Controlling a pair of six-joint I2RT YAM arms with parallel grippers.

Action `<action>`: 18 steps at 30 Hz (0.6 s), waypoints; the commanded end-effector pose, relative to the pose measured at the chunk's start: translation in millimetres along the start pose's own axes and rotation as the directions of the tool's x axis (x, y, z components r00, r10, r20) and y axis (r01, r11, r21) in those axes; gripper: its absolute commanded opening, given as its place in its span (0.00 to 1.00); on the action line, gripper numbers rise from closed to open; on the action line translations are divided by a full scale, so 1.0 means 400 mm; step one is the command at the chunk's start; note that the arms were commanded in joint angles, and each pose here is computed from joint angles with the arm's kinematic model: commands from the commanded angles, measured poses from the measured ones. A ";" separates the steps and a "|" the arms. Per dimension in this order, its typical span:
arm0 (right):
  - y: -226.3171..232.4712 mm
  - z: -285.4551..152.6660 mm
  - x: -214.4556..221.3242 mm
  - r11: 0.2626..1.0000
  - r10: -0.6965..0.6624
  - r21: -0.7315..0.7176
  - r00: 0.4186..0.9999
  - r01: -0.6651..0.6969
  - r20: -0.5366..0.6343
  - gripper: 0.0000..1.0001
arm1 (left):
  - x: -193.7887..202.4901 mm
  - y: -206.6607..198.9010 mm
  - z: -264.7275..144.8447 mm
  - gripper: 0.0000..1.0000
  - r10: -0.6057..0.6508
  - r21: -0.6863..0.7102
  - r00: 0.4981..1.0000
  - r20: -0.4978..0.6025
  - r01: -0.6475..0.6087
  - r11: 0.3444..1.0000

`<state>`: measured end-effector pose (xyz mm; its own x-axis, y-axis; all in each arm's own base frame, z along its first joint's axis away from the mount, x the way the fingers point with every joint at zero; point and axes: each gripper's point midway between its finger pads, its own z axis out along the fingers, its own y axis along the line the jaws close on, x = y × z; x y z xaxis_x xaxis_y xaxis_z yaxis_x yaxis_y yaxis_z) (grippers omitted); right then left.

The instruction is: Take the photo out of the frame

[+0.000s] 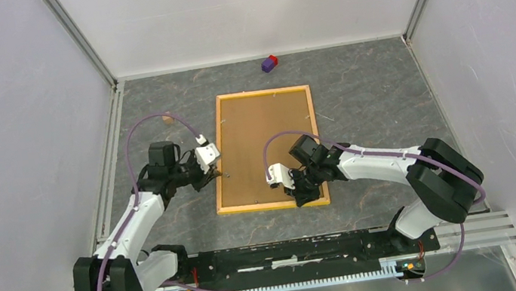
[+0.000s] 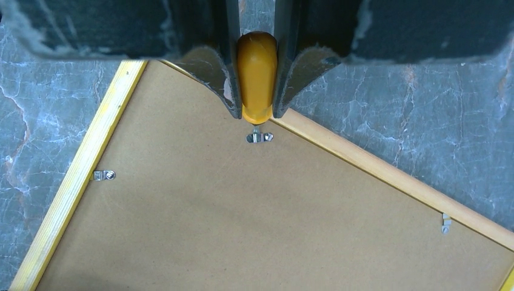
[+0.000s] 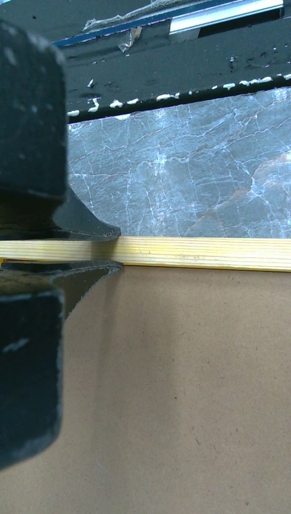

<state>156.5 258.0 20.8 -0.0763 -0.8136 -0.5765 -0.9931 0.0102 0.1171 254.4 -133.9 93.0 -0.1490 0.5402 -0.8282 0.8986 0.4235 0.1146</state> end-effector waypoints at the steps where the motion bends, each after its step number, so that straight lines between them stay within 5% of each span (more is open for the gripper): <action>1: 0.007 0.054 0.055 1.000 -0.003 -0.013 0.997 0.002 -0.071 0.00 | 0.111 -0.103 0.021 0.02 -0.108 0.094 0.986 -0.129 0.121 0.988; 18: 0.012 0.053 0.057 1.000 -0.007 -0.016 0.997 0.006 -0.073 0.00 | 0.120 -0.168 0.011 0.02 -0.096 0.168 0.980 -0.174 0.126 0.978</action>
<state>156.2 258.2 20.8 -0.0761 -0.8155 -0.5737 -0.9929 0.0092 0.1186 251.2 -149.3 92.1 -0.0578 0.5584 -0.8275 0.9074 0.3750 0.1897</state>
